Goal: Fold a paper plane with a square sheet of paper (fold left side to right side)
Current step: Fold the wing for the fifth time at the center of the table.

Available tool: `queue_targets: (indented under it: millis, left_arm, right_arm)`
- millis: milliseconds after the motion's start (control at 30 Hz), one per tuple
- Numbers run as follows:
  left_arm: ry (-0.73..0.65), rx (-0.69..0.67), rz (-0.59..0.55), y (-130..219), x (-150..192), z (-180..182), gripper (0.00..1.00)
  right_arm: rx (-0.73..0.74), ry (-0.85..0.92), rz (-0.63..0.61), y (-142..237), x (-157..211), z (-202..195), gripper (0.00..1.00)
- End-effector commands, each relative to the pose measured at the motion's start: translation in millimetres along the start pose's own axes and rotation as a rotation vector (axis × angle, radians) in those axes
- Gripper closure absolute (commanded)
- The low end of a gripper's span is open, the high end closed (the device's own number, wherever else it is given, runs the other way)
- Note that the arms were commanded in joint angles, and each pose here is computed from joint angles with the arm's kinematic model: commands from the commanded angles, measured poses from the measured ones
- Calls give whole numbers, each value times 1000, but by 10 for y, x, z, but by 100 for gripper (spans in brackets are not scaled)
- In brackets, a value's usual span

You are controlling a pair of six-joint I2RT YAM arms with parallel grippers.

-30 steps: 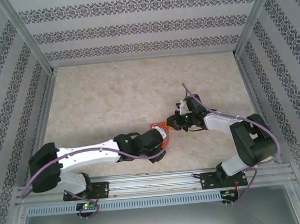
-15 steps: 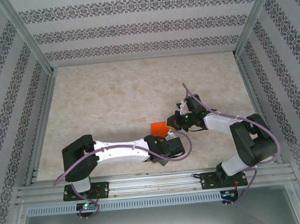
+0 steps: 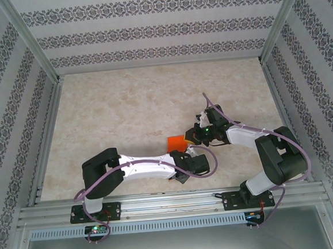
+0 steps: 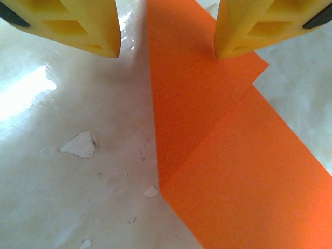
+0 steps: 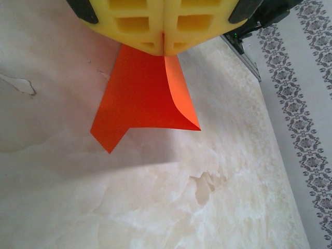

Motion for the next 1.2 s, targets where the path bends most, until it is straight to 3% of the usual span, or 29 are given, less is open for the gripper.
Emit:
queue_targets:
  millis: [0,667,1000,1167]
  left_arm:
    - [-20,-52,27,13,55,19,51]
    - [-24,-24,30,-41,64,-31,87]
    - [-34,11,62,-142,65,-98,96]
    - [-49,19,83,-190,57,-143,97]
  right_arm:
    - [10,-8,-7,-18,-39,-5,96]
    - [35,-9,-16,-38,-58,-74,95]
    - [94,12,-133,244,-161,-148,67]
    - [145,1,-185,427,-190,-287,62]
Point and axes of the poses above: each hand's point on the last joint's axis, 136 mm out from that joint toward the fingers, its own y axis back along the fingers, its own z axis along the line the jaws close on, x = y × z, the point moved 3 cm from there along y, back along the fingers, and after that the axes turned 5 degrees about -y, right-handed, at the moved point
